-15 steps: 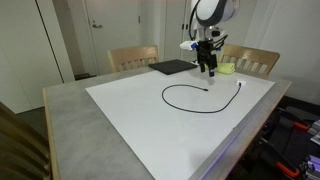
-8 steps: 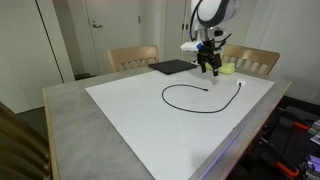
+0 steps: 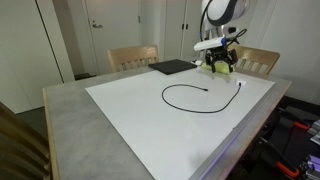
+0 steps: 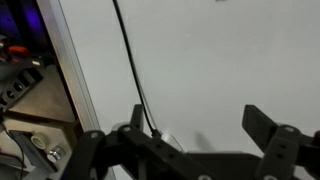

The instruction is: Put the charger in a circle

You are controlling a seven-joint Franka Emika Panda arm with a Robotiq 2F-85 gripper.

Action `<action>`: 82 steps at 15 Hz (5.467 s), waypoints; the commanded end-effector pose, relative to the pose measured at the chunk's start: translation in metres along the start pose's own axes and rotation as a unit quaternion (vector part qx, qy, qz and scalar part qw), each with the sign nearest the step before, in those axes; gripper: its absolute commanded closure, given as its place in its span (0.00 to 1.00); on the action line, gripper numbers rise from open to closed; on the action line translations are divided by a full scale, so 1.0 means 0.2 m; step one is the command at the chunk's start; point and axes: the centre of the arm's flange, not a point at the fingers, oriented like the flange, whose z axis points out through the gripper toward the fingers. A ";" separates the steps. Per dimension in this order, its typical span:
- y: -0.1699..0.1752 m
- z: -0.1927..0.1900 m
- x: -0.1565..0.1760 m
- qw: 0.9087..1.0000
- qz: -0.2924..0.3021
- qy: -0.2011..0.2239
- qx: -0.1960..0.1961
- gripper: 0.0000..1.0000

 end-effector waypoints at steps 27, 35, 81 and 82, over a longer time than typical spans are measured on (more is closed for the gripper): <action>0.44 0.37 0.67 0.970 -0.235 -0.015 0.060 0.00; 0.48 0.46 0.70 0.936 -0.317 -0.001 0.156 0.00; 0.44 0.63 0.65 0.950 -0.236 -0.043 0.198 0.74; 0.43 0.62 0.64 0.949 -0.243 -0.038 0.196 0.74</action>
